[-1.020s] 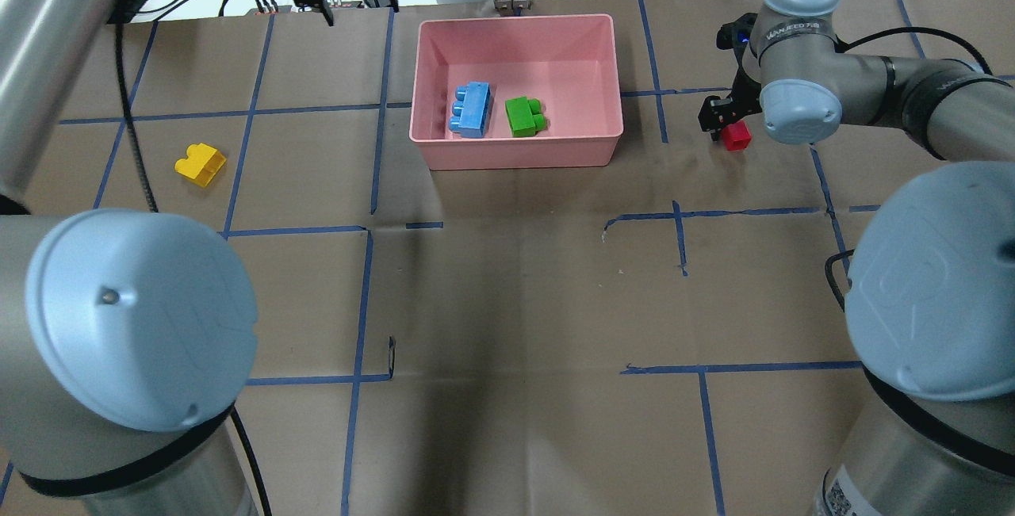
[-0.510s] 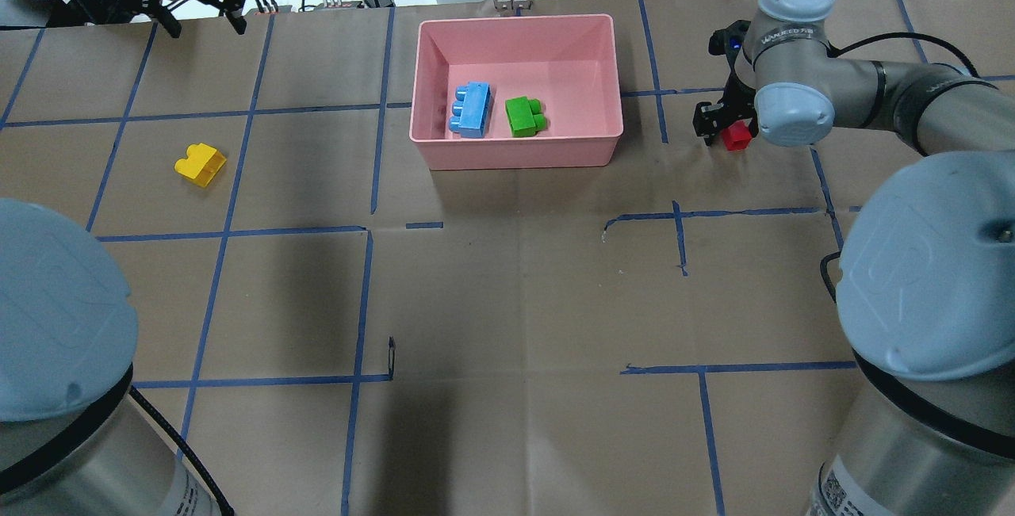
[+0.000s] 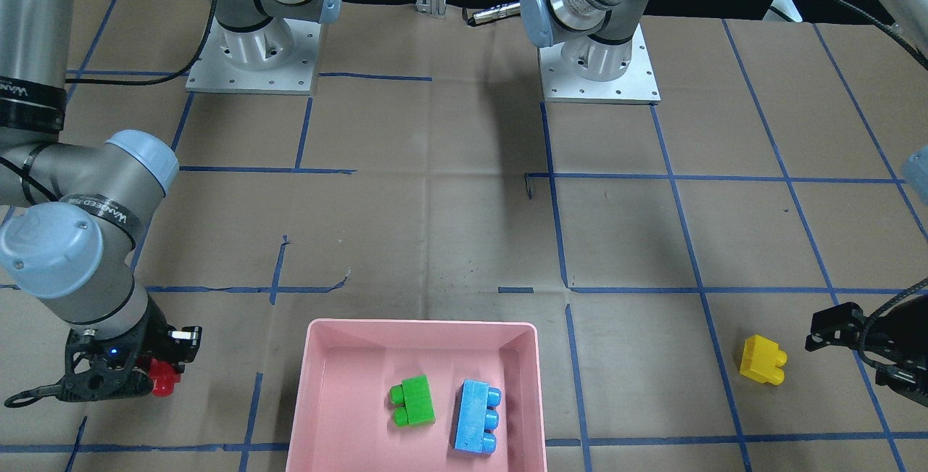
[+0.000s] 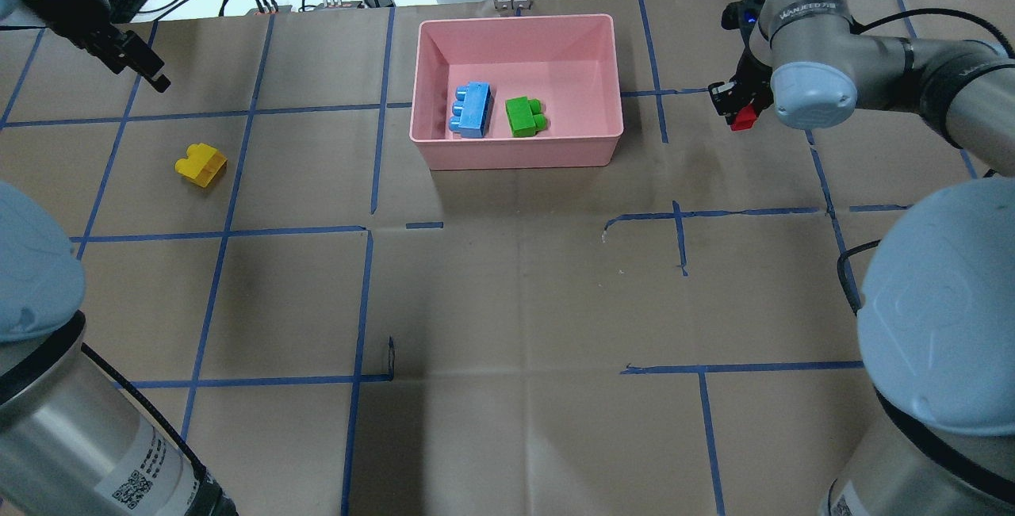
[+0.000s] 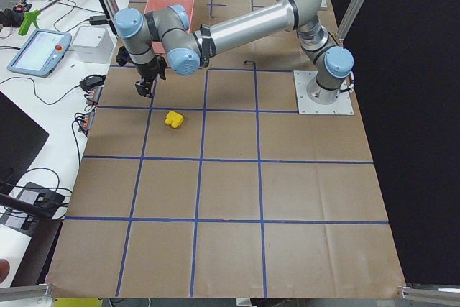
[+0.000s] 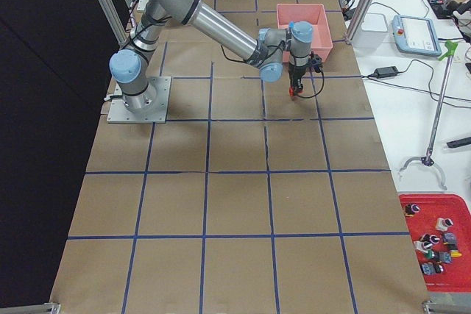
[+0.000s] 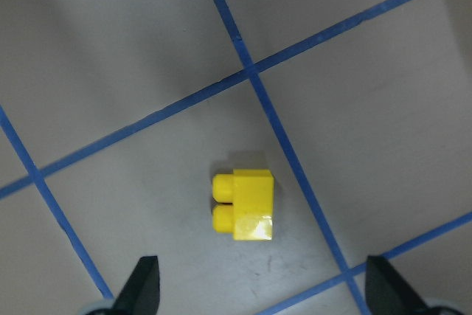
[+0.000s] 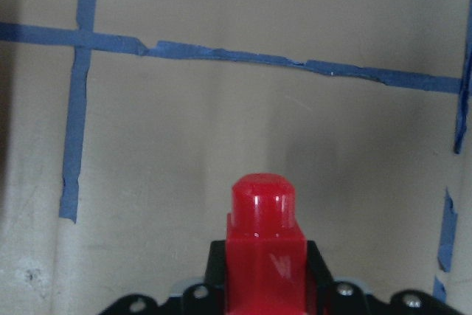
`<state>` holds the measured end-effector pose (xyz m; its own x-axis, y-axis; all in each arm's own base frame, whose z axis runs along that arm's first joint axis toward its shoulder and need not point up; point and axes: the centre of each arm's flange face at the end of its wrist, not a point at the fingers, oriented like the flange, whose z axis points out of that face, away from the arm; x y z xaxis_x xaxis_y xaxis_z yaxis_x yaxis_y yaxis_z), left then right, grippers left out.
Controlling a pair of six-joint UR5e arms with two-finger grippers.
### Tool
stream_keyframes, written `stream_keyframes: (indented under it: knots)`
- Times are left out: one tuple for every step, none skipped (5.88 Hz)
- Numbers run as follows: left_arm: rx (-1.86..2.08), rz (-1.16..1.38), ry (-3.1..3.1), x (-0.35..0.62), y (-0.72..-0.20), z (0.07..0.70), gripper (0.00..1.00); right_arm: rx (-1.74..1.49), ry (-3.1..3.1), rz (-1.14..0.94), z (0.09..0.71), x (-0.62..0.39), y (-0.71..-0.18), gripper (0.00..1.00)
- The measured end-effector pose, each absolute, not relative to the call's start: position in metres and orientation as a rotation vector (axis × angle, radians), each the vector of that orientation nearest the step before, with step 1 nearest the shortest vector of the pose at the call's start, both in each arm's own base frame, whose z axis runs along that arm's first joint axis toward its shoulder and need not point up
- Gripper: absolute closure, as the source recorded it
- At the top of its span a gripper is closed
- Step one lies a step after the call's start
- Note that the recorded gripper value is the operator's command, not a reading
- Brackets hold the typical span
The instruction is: Put all blocks into box
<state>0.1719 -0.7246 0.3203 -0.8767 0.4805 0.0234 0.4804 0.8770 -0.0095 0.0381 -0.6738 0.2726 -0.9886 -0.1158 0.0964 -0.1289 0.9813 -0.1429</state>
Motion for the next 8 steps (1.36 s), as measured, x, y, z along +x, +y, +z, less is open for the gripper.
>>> stream_keyframes:
  knots:
    - [-0.783,0.019,-3.02,0.173,-0.725,0.275,0.02,0.234,-3.044,0.255,0.334,0.06,-0.671,0.96]
    - [-0.782,0.024,-3.019,0.17,-0.718,0.234,0.02,0.335,-3.085,0.291,0.375,0.104,-0.672,0.96]
    - [-0.787,0.024,-3.018,0.166,-0.707,0.204,0.02,0.486,-3.167,0.388,0.387,0.167,-0.682,0.96]
    - [-0.792,0.02,-3.018,0.163,-0.7,0.19,0.02,0.625,-3.214,0.516,0.374,0.224,-0.7,0.94]
    - [-0.79,0.01,-3.017,0.164,-0.696,0.183,0.03,0.736,-3.204,0.671,0.352,0.269,-0.719,0.3]
    - [-0.773,-0.007,-3.013,0.169,-0.689,0.177,0.16,0.799,-3.177,0.774,0.34,0.293,-0.73,0.0]
    - [-0.755,-0.016,-3.011,0.175,-0.682,0.175,0.26,0.826,-3.153,0.814,0.338,0.301,-0.734,0.0]
    - [-0.747,-0.012,-3.014,0.177,-0.68,0.178,0.36,0.845,-3.133,0.821,0.338,0.302,-0.735,0.0]
